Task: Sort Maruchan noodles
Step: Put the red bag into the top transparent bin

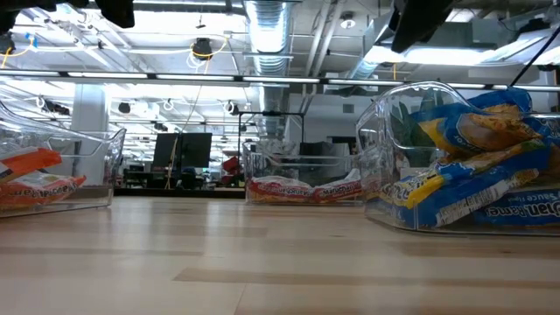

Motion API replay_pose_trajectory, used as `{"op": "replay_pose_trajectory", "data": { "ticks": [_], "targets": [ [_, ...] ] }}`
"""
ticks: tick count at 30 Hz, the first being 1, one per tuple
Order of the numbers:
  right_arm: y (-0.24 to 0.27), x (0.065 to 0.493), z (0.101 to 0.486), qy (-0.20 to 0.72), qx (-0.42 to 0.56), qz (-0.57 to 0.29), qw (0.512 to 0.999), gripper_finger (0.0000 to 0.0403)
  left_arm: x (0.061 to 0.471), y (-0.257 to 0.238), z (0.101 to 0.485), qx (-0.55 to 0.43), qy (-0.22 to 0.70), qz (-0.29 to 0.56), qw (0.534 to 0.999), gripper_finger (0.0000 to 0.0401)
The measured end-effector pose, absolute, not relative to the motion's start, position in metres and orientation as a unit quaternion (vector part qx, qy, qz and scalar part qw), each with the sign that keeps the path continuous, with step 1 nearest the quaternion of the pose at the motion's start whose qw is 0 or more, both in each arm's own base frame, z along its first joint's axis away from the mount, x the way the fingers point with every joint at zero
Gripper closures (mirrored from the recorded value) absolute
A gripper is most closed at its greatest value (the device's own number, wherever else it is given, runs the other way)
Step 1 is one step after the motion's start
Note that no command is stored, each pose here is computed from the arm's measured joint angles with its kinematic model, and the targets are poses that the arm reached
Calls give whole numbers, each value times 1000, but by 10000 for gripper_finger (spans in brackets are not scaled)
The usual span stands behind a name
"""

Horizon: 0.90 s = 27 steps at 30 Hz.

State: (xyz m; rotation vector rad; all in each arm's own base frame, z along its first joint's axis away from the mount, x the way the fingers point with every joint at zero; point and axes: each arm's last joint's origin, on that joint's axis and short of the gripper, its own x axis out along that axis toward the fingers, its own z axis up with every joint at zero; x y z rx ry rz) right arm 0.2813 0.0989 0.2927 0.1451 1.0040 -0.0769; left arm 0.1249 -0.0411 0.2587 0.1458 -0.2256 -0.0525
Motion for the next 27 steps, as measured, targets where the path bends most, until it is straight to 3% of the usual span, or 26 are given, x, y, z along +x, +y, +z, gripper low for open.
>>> {"op": "replay_pose_trajectory", "data": {
  "ticks": [11, 18, 27],
  "targets": [
    [82, 285, 291, 501, 121, -33, 856, 365, 125, -41, 259, 72, -113, -26, 991, 173],
    [104, 267, 288, 610, 268, 56, 744, 365, 125, -41, 259, 80, -111, -15, 990, 173],
    [177, 224, 288, 685, 378, -2, 623, 365, 125, -41, 259, 79, -111, -15, 990, 173]
  ]
}}
